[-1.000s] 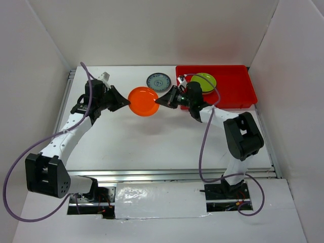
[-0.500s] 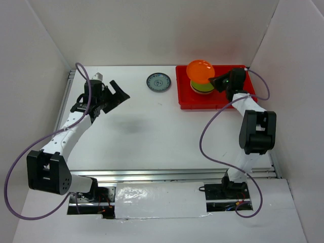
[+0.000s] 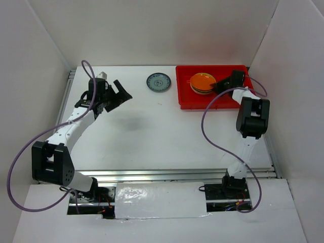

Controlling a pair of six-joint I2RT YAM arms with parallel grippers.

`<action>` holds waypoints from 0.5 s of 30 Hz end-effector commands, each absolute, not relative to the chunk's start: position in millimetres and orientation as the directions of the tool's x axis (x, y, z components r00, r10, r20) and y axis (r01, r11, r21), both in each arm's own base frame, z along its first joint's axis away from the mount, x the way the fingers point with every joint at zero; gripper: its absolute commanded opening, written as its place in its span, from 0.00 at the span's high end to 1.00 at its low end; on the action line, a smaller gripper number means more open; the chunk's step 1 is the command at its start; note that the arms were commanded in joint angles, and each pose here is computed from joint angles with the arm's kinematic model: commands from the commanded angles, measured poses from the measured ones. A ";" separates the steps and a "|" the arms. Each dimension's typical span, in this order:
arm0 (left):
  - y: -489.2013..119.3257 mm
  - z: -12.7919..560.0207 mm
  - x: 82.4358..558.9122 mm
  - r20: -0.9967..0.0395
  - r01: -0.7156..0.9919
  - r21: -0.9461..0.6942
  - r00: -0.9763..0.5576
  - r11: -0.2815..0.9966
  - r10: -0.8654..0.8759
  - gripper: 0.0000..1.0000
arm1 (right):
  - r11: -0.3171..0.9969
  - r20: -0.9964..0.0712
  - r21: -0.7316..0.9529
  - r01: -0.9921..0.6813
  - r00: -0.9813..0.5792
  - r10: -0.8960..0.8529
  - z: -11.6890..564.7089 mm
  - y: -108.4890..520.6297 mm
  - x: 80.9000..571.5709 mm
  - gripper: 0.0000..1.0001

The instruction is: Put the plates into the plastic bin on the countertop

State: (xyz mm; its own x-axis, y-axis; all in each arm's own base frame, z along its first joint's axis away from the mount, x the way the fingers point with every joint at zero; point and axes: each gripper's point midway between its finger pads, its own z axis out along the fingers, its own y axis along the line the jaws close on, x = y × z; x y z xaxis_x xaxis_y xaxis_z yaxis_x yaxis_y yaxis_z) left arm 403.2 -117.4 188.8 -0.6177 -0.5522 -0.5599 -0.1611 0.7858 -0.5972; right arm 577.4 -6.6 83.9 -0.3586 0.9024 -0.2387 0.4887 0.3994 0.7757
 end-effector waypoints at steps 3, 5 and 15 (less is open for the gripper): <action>-128.4 207.0 423.9 -0.619 -0.057 -0.608 -0.592 0.792 -0.517 0.01 | 0.452 -0.337 0.821 0.348 -0.343 0.877 153.1 -6.7 590.9 0.00; -129.5 203.4 430.9 -0.622 -0.056 -0.601 -0.594 0.797 -0.510 0.01 | 0.478 -0.382 0.824 0.305 -0.324 0.866 182.1 -3.3 581.9 0.00; -169.1 161.7 511.6 -0.579 -0.043 -0.613 -0.655 0.789 -0.485 0.01 | 0.580 -0.518 0.771 0.263 -0.269 0.812 263.9 -9.0 537.0 0.00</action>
